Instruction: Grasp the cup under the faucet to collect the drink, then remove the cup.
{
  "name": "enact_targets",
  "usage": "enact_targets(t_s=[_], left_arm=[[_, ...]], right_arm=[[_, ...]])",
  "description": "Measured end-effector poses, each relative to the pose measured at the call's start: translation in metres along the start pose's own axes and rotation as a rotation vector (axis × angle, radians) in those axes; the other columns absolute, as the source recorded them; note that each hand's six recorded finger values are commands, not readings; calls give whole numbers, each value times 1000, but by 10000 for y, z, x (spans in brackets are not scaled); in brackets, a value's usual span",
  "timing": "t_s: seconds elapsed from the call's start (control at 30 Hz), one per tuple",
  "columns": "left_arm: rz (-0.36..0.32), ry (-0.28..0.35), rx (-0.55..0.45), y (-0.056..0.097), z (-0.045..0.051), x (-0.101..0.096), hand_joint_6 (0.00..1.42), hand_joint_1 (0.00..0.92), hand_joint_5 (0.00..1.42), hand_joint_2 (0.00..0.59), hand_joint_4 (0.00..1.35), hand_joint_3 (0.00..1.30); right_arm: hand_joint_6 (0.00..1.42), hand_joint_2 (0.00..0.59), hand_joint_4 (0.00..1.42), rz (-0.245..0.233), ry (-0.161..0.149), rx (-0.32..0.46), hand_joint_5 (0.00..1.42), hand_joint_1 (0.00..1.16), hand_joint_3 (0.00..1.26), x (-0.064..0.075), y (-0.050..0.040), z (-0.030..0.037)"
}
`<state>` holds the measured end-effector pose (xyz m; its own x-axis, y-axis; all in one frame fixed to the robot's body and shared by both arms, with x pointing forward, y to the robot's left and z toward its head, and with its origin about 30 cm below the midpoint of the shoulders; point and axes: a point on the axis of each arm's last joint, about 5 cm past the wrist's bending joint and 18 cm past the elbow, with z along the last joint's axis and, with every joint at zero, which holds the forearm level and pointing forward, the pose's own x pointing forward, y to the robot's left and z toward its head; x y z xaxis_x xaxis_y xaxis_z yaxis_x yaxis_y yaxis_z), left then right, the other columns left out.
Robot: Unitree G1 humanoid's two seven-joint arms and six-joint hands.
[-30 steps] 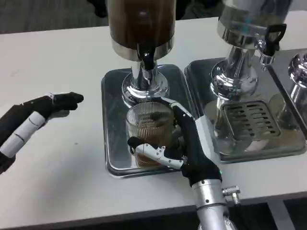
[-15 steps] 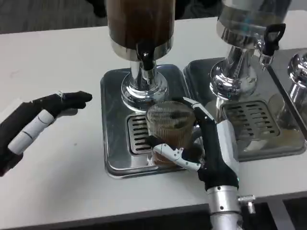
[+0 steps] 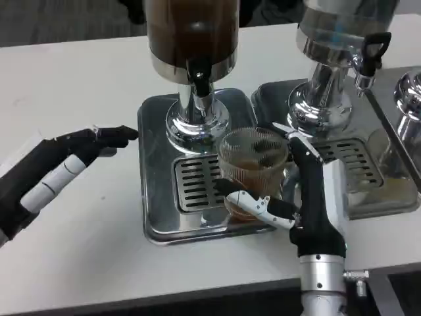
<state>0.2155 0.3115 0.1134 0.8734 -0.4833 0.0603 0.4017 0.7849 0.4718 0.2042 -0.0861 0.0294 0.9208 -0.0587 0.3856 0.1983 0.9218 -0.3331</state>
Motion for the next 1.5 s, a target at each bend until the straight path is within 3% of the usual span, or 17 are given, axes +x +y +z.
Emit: enact_targets(t_s=[0.37, 0.7, 0.83, 1.0, 1.13, 1.37, 1.5], left_arm=[[-15, -15, 33, -15, 18, 15, 200, 0, 183, 164, 197, 330], [-89, -95, 184, -90, 137, 22, 150, 0, 110, 159, 86, 239], [-102, -112, 233, -100, 170, -4, 125, 0, 63, 159, 42, 207], [-98, -144, 288, -104, 220, -52, 52, 0, 0, 148, 0, 83], [-131, -185, 384, -98, 304, -161, 38, 0, 0, 143, 0, 67], [-170, -222, 478, -51, 428, -325, 14, 0, 0, 136, 0, 55], [-184, -233, 504, -38, 473, -408, 0, 0, 0, 135, 0, 45]], right_arm=[[1423, 87, 905, -35, 2, 11, 1093, 1032, 710, -40, -39, 10], [1424, 89, 941, -63, -62, 49, 1128, 1057, 758, -6, -85, 118], [1421, 89, 953, -59, -66, 51, 1131, 1059, 772, -31, -115, 128], [1424, 91, 964, -62, -78, 45, 1143, 1068, 790, -49, -216, 135], [1424, 91, 965, -58, -87, 41, 1143, 1070, 792, -85, -301, 149], [1424, 91, 977, -48, -117, 58, 1144, 1073, 808, -137, -432, 249], [1424, 91, 984, -35, -113, 54, 1153, 1073, 809, -202, -512, 274]])
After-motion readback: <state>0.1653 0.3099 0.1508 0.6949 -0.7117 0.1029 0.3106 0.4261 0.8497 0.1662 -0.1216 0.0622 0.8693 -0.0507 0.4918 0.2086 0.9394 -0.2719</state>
